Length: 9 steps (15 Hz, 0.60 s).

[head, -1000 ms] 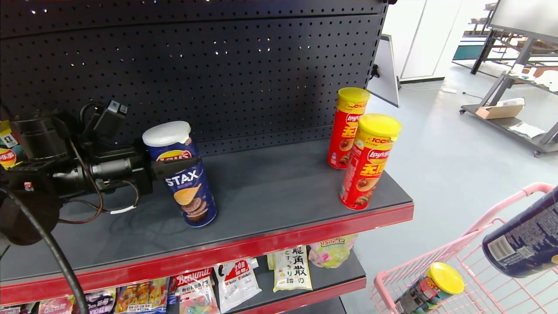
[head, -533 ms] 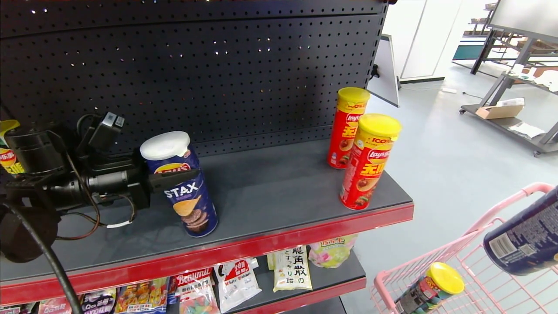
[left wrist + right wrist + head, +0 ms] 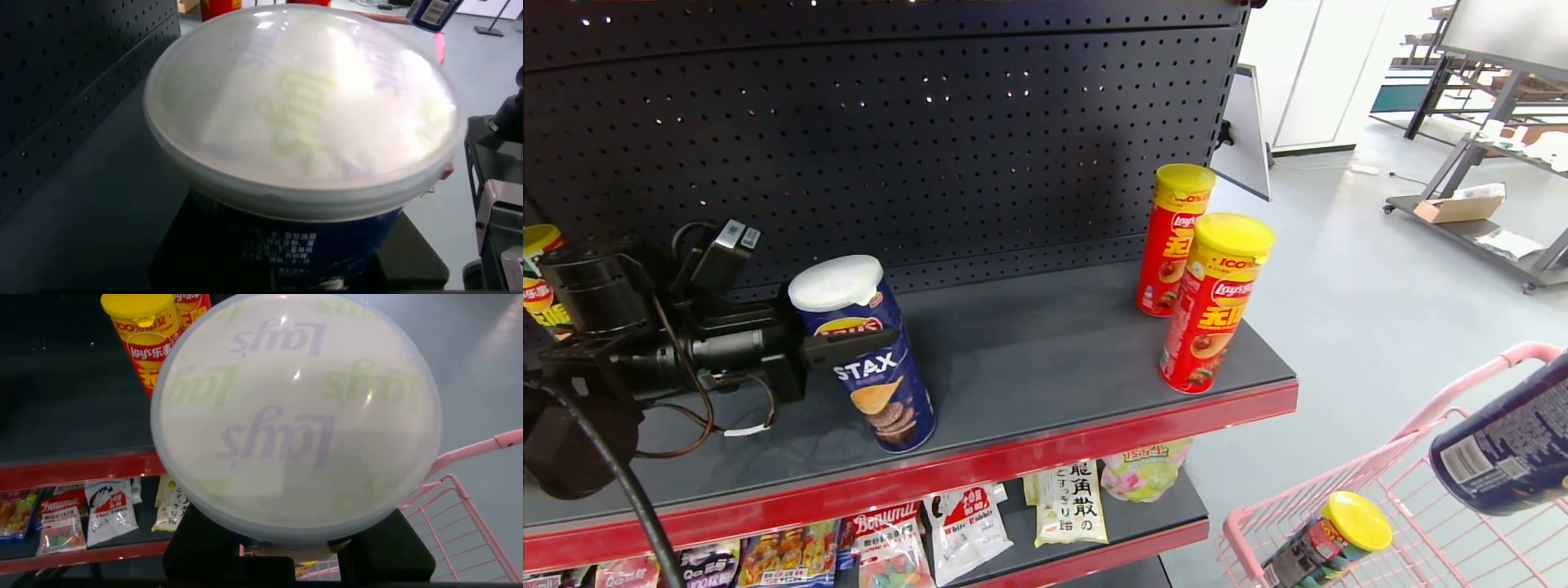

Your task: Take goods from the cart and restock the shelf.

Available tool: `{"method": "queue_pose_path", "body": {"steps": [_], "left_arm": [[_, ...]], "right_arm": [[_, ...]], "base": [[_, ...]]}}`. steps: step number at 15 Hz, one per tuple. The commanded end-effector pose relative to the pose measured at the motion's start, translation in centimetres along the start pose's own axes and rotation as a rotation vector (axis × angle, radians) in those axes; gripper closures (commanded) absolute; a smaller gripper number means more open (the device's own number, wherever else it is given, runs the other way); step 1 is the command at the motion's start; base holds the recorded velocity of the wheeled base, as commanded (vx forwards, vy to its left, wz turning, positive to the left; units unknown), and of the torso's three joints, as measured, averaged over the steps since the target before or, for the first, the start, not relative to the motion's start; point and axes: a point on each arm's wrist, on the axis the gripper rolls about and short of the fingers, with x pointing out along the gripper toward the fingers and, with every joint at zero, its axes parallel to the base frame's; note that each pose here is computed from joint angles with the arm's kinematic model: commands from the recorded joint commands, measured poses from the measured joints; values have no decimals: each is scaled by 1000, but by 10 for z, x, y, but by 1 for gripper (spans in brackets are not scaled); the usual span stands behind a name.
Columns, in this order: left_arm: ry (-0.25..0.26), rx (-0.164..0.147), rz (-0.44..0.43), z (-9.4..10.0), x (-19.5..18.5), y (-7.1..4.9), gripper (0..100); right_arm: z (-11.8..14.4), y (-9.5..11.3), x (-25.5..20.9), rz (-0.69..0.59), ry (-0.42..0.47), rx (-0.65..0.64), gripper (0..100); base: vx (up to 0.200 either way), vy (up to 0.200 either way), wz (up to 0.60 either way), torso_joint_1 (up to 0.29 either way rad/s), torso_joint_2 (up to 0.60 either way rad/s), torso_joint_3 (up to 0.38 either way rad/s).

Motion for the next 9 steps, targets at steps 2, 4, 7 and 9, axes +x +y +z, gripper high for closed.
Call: {"method": "queue_pose_path", "body": {"steps": [2, 4, 7, 9], "left_arm": [[9, -24, -6, -6, -1, -4, 100], [13, -34, -13, -8, 0, -7, 100], [13, -35, -22, -8, 2, -8, 100], [13, -35, -22, -8, 2, -8, 100]], "right_arm": [[0, 0, 0, 0, 2, -1, 100], [0, 0, 0, 0, 2, -1, 100], [0, 0, 1, 3, 5, -1, 100], [0, 0, 1, 3, 3, -1, 100]], "base": [[0, 0, 0, 0, 0, 0], [0, 0, 0, 0, 0, 0], [0, 0, 0, 0, 0, 0], [0, 0, 0, 0, 0, 0]]}}
